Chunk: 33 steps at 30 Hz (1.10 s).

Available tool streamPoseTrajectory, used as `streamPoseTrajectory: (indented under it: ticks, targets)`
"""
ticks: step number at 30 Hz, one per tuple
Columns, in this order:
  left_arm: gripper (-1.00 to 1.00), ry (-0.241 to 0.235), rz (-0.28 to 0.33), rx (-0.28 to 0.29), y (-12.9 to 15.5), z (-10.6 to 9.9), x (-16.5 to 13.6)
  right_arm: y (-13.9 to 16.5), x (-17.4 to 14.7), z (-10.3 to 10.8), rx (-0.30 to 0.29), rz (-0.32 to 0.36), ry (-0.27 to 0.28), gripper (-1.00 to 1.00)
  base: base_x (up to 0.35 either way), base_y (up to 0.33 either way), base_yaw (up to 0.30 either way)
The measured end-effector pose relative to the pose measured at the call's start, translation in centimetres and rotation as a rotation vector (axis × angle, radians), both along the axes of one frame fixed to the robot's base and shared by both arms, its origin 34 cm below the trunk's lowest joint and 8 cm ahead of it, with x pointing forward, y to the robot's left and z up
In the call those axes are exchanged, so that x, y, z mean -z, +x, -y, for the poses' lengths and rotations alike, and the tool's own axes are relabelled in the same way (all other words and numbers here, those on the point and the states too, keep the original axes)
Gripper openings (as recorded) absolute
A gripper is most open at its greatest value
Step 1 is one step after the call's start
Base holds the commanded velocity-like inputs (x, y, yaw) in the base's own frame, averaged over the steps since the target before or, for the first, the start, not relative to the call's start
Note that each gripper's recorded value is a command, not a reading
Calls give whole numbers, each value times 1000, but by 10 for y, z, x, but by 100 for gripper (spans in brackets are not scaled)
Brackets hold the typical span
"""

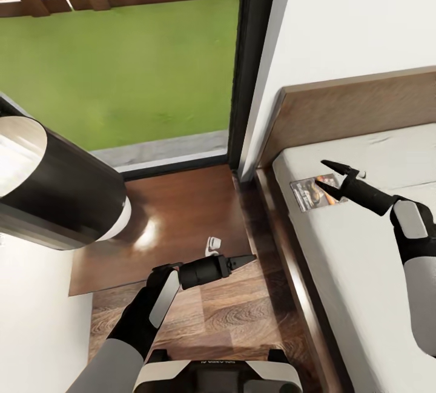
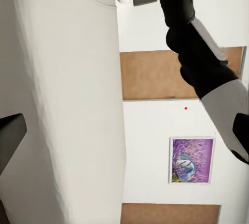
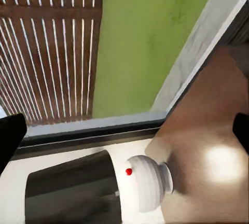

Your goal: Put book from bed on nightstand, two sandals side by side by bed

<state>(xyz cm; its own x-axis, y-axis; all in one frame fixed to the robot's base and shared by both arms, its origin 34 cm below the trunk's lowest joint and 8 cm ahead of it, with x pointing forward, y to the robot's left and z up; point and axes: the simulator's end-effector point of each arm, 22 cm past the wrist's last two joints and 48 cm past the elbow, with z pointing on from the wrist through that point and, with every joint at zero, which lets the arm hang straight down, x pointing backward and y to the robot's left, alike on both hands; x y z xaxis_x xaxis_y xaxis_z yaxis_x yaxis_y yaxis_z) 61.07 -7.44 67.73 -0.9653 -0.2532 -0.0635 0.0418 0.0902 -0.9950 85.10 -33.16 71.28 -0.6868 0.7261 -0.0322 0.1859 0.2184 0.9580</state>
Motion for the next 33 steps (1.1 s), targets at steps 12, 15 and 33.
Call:
streamPoseTrajectory:
  ticks: [12,15,33]
  targets:
    - [100,2,-2,-1,-1,0,-17,-55,45,8,26,-76,-61,100,0,0,0]
    - [100,2,-2,-1,-1,0,-21,-73,81,23,50,-100,-194,100,0,0,0]
    - [100,36,-29,1,-7,-1,-34,-86,64,21,36,-28,-218,100,0,0,0]
